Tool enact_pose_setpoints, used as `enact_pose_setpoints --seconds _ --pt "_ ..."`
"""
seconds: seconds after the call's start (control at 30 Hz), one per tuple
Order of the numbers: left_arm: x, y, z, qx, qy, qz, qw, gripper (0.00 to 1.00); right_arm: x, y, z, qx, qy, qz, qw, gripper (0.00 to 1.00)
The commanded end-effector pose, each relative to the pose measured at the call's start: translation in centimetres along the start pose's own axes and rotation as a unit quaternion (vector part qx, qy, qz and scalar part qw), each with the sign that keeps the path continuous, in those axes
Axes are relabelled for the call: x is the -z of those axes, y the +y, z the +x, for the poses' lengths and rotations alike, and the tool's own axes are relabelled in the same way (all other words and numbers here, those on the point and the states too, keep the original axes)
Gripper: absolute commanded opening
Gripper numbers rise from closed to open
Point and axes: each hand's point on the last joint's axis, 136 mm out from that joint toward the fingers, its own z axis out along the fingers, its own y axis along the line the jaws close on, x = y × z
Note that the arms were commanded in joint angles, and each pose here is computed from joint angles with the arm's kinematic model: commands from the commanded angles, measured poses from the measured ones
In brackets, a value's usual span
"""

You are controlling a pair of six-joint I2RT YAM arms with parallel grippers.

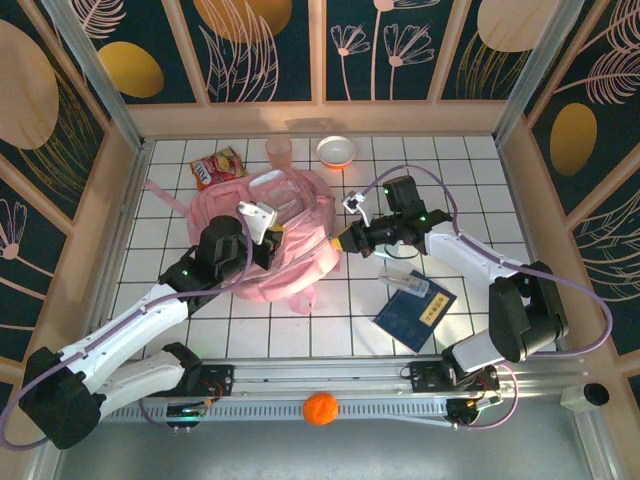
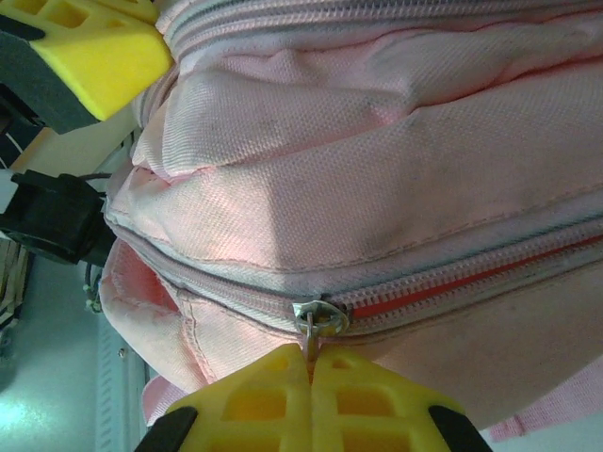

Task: Pack the student bag

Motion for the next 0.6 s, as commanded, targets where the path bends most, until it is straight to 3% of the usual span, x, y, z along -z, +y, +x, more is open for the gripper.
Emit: enact_pose_setpoints --seconds 0.0,0.57 --pt "1.1 -0.8 -4.4 0.010 -0.084 0.023 0.996 0.00 -0.2 1.0 -0.2 -0.003 -0.013 -0.026 1.000 0.00" --pt "1.8 -2.2 -6.1 0.002 -0.117 0.061 0.991 0.00 -0.6 -0.8 -0.4 -0.037 -0.059 0.021 0.997 0.16"
